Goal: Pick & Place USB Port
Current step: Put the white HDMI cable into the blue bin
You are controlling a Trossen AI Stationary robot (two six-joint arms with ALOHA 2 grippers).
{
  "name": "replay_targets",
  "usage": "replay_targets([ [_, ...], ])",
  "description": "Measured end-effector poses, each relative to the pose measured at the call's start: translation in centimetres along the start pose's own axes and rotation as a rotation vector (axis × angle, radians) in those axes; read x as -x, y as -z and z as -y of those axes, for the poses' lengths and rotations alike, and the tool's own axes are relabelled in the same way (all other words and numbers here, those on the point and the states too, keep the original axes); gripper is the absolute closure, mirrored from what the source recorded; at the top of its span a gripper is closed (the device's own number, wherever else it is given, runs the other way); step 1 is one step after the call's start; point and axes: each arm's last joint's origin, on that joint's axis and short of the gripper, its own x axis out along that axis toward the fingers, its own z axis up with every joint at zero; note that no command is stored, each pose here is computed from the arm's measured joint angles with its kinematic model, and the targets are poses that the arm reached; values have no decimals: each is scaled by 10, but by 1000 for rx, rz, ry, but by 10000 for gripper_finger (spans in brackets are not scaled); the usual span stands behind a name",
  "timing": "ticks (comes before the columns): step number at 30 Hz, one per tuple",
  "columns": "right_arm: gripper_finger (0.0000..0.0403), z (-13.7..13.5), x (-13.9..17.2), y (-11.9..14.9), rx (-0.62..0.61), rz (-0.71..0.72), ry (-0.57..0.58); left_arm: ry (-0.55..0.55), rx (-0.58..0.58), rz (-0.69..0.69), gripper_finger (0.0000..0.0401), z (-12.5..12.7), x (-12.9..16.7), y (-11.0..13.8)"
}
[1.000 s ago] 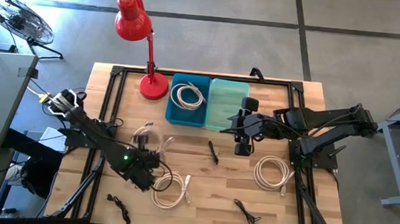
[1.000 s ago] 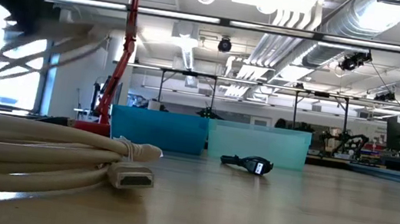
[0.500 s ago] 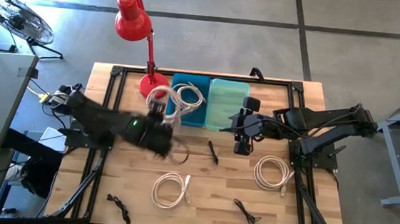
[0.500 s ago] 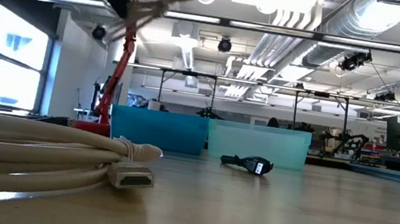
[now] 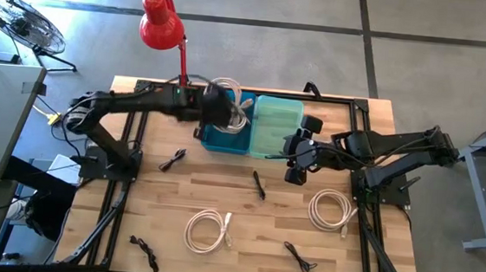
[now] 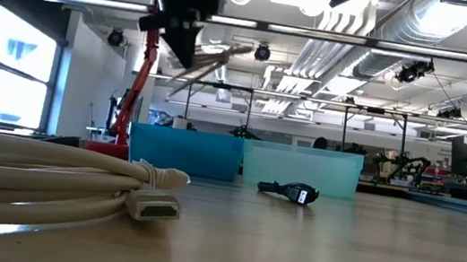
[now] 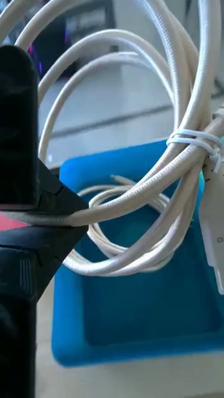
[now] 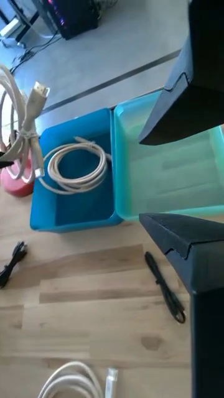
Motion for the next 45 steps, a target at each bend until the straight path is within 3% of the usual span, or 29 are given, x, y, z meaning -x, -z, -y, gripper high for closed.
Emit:
replay_targets([
  [8,220,0,0,1,-1,-6,10,159,70,71,393,-24,-59,7],
  [17,220,1,0,1,5,-9,28,328,29,-61,393,-5,-130,9],
  [24,220,1,0,2,9,-14,37,437,38,-96,393,3,-155,16],
  [30,220,1,0,3,13,-21,38,449,46,-89,389,5,-158,14],
  [38,220,1,0,4,11,-30,39,371,68,-191,290,-10,-143,11],
  [45,220,2,0,5,17,-42,41,432,113,-186,254,-28,-115,1],
])
